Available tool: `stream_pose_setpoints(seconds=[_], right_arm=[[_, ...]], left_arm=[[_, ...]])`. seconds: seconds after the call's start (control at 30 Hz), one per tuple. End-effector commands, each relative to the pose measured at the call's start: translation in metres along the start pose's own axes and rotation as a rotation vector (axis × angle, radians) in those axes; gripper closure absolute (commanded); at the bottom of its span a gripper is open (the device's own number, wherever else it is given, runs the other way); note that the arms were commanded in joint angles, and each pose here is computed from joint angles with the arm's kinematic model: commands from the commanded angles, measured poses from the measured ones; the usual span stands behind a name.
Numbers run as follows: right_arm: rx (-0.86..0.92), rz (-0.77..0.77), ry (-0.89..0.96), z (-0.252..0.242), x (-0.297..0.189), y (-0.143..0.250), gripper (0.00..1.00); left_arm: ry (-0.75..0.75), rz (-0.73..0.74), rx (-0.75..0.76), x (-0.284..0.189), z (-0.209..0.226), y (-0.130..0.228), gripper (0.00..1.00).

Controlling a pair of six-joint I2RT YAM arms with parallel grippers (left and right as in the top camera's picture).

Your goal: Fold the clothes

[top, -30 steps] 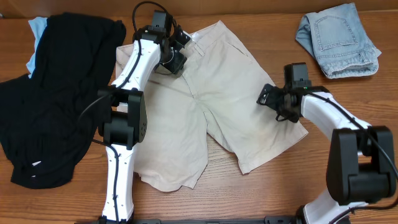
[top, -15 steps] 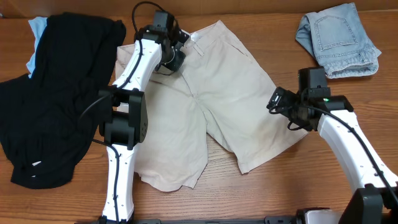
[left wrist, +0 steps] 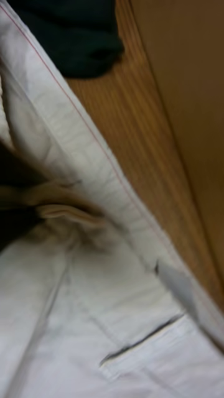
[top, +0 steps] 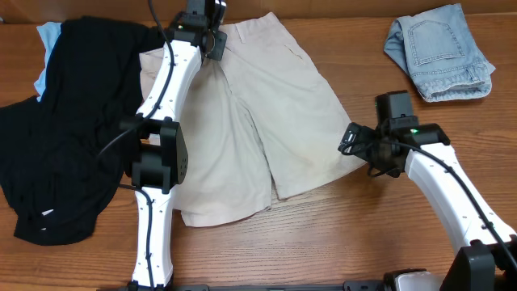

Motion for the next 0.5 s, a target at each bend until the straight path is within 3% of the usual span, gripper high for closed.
stream_pose_setpoints(seconds=[0.0, 0.07, 0.2, 0.27, 0.47], right_arm=[[-0.033, 0.024, -0.022, 0.008, 0.005, 0.011, 0.0], [-0.044, 0.039, -0.026, 0.01, 0.009, 0.018, 0.0], [-0.059, 0.058, -0.031, 0.012, 0.015, 0.026, 0.0], [-0.059, 0.064, -0.035, 0.012, 0.015, 0.027, 0.0], [-0.053, 0.127, -0.053, 0.008, 0.026, 0.045, 0.0]], left_arm=[[-0.1, -0.018, -0.024, 0.003, 0.019, -0.001, 0.75], [-0.127, 0.0, -0.024, 0.007, 0.023, 0.004, 0.63], [-0.161, 0.045, -0.025, 0.009, 0.034, 0.013, 0.3], [-0.171, 0.066, -0.03, 0.009, 0.039, 0.016, 0.19], [-0.187, 0.133, -0.043, -0.012, 0.047, 0.019, 0.07]])
Point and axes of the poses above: each gripper's point midway between its finger pads, its own x axis out along the fingers, its own z axis along the line the jaws close on, y = z × x, the point moved 6 cm from there along -x, back along the fingers, and after that the axes turned 9 degrees about -x, right-handed, at the moved point
